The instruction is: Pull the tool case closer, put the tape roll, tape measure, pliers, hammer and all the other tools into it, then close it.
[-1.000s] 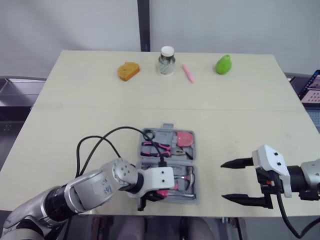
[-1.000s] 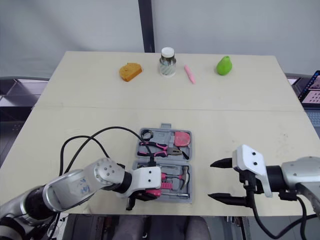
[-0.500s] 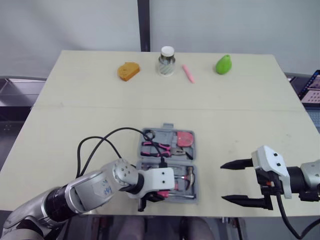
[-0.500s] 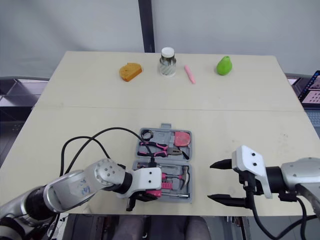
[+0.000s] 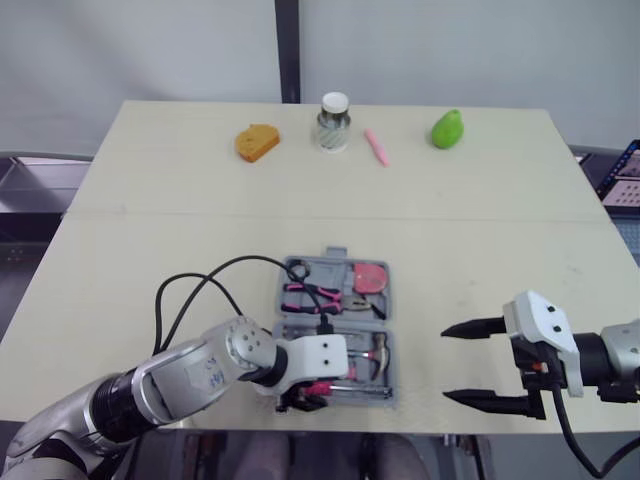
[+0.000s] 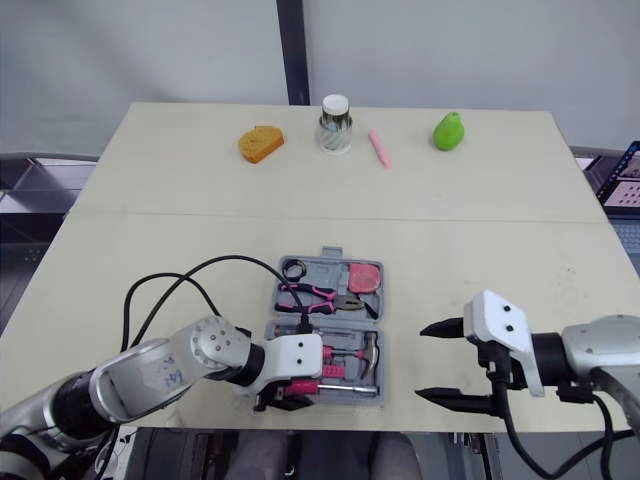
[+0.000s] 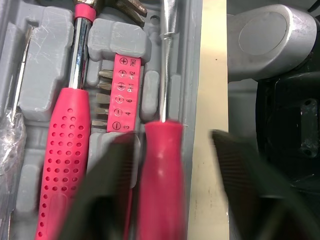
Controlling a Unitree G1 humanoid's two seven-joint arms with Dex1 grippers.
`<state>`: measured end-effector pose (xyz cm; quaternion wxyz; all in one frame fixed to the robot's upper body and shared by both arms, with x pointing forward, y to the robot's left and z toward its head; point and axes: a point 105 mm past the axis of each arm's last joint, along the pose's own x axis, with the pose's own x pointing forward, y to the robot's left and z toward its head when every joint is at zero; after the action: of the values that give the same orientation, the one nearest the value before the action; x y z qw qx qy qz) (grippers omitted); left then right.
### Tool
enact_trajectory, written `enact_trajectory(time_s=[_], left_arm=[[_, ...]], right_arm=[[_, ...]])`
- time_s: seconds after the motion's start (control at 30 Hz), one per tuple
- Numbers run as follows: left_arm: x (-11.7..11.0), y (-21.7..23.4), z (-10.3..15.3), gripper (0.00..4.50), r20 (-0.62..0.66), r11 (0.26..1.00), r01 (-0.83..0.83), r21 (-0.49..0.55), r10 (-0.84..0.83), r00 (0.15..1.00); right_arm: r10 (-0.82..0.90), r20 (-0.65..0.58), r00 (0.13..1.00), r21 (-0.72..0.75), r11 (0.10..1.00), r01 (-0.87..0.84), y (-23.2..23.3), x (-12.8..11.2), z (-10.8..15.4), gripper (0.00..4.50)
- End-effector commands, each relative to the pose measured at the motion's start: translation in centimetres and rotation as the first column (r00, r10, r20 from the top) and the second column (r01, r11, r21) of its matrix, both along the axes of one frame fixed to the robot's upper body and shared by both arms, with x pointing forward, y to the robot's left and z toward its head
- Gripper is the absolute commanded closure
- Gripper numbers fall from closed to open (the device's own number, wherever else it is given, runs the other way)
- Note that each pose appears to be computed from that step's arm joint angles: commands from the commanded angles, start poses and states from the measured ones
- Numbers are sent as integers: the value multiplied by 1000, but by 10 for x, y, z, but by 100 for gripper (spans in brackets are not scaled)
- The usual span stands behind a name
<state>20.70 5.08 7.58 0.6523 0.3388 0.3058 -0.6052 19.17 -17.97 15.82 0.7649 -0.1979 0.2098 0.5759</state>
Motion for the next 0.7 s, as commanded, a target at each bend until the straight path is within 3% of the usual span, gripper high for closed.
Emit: enact_trajectory(time_s=[0.03, 0.27, 0.43, 0.67, 0.7], left_arm=[[-5, -3, 6, 2, 12, 999, 32, -22, -32, 999], [-1, -6, 19, 2, 26, 994, -1, -108, 4, 1000], [-6, 9, 46, 2, 45, 942, 69, -329, -57, 997], [-3, 47, 40, 2, 30, 885, 43, -464, -33, 999], [2, 49, 39, 26, 33, 867, 29, -497, -14, 999]], right_arm=[[8, 42, 999, 5, 1000, -8, 2, -1, 8, 0], [12, 45, 999, 12, 1000, -12, 4, 0, 10, 0], [3, 57, 998, 25, 1000, -4, 3, 5, 12, 0], [-18, 54, 998, 82, 997, 14, 5, 12, 14, 0], [-24, 51, 998, 91, 996, 19, 5, 13, 14, 0]])
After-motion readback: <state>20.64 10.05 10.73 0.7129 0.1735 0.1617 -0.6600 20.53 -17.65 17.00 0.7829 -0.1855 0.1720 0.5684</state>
